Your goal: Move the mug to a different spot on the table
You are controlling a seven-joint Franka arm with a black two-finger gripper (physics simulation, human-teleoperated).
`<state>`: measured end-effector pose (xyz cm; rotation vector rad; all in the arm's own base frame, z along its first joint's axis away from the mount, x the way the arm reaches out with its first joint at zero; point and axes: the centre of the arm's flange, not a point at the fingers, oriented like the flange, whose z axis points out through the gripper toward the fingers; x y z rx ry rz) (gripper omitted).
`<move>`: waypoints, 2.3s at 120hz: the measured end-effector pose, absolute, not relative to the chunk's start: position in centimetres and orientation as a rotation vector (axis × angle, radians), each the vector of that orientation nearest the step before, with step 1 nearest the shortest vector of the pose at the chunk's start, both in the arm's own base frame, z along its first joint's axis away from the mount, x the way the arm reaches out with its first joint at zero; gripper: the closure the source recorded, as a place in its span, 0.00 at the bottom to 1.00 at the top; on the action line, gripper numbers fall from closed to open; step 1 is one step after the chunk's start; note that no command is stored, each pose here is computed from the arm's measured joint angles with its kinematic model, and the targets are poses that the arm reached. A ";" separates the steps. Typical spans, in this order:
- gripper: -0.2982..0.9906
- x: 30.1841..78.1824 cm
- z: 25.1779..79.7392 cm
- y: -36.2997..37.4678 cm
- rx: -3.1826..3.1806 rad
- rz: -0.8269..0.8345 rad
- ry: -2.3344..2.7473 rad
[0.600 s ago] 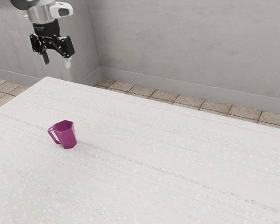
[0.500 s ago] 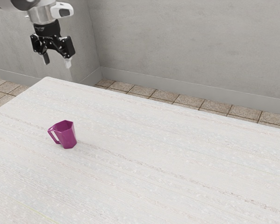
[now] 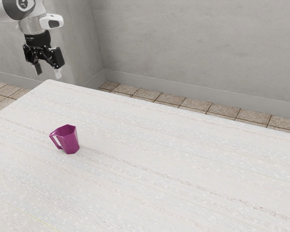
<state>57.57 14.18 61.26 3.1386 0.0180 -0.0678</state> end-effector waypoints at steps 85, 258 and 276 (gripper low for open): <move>0.23 57.0 43.0 29.6 2.792 0.328 -0.824; 0.24 54.9 25.8 30.8 2.554 0.517 -1.276; 0.28 54.8 25.3 30.6 2.543 0.543 -1.266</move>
